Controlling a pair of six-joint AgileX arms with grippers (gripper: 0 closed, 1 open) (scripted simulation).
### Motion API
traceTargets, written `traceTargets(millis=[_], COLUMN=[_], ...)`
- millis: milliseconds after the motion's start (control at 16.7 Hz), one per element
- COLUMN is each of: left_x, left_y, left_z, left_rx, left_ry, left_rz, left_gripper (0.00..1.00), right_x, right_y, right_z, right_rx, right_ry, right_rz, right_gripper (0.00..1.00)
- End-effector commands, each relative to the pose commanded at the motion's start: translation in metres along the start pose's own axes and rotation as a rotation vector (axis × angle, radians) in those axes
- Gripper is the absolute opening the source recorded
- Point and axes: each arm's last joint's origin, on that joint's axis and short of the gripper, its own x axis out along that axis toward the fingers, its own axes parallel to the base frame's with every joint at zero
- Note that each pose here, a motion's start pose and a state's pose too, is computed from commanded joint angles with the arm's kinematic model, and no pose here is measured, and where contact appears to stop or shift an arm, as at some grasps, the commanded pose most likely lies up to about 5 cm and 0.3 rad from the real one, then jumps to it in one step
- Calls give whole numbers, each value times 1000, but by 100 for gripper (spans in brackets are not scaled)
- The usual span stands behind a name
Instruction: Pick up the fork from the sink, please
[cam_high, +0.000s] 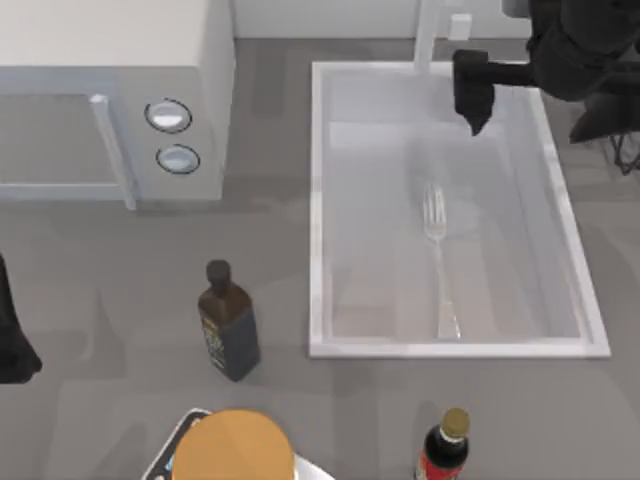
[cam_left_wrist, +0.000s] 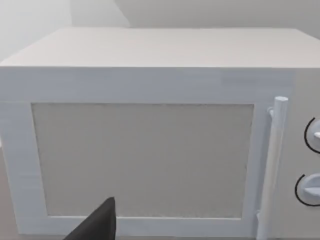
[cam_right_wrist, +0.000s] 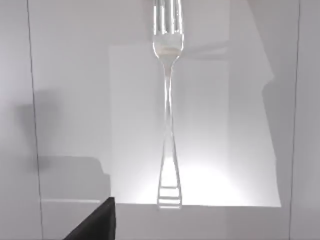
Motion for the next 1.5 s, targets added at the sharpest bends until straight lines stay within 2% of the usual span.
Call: traceTargets(millis=[240,480,960,1500], left_x=[0,0,0,0], left_y=[0,0,0,0], left_z=[0,0,0,0], left_rx=[0,0,0,0], left_ry=[0,0,0,0], left_rz=[0,0,0,0], left_gripper=[100,100,100,100], right_x=[67,105,115,241], right_y=[31,45,44,35], right_z=[22,25,25,-6], right_rx=[-11,-19,-16,-20], right_ry=[163,241,251,241], right_rz=[-55,-86,-91,-86], right_gripper=[100,100,100,100])
